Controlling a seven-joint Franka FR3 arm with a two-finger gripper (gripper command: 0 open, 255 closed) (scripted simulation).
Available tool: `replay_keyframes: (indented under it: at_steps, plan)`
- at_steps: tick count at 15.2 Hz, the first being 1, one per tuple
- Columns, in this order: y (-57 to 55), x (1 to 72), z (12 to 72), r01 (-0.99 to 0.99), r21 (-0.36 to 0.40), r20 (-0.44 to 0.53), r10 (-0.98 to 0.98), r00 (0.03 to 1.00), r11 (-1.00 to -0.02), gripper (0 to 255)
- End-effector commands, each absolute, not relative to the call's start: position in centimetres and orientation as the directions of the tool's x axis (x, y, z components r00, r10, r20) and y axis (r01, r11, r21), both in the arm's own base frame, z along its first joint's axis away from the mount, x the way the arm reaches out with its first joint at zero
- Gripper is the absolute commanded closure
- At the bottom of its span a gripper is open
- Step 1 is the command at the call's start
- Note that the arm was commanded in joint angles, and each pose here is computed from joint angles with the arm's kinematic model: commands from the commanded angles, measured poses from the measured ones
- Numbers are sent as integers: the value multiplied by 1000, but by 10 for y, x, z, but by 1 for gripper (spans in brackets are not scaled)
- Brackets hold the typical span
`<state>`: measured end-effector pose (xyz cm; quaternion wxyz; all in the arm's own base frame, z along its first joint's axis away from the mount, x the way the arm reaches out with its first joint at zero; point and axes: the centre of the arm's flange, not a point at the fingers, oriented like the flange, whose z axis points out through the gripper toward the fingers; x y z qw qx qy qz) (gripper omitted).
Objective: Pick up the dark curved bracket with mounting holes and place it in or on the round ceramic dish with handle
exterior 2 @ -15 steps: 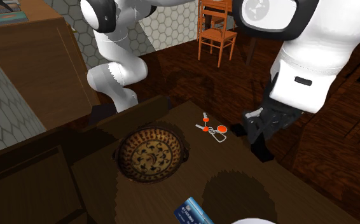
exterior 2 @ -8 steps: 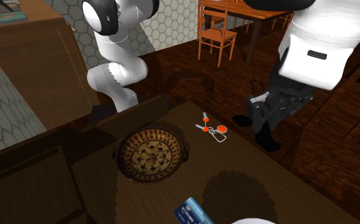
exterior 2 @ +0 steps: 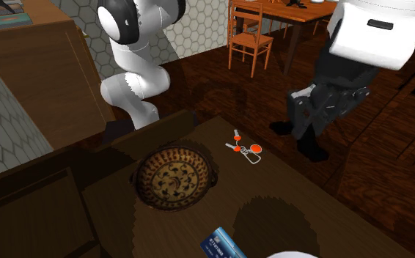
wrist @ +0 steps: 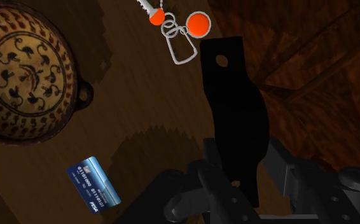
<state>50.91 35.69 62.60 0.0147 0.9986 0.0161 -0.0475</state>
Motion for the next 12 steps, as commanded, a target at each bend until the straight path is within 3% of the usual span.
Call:
replay_keyframes:
  at_steps: [1, 12]
  plan:
    - [337, 508, 630, 34, 28, -95, 31, 995, -999, 255]
    - [193, 494, 641, 34, 28, -95, 31, 995, -999, 255]
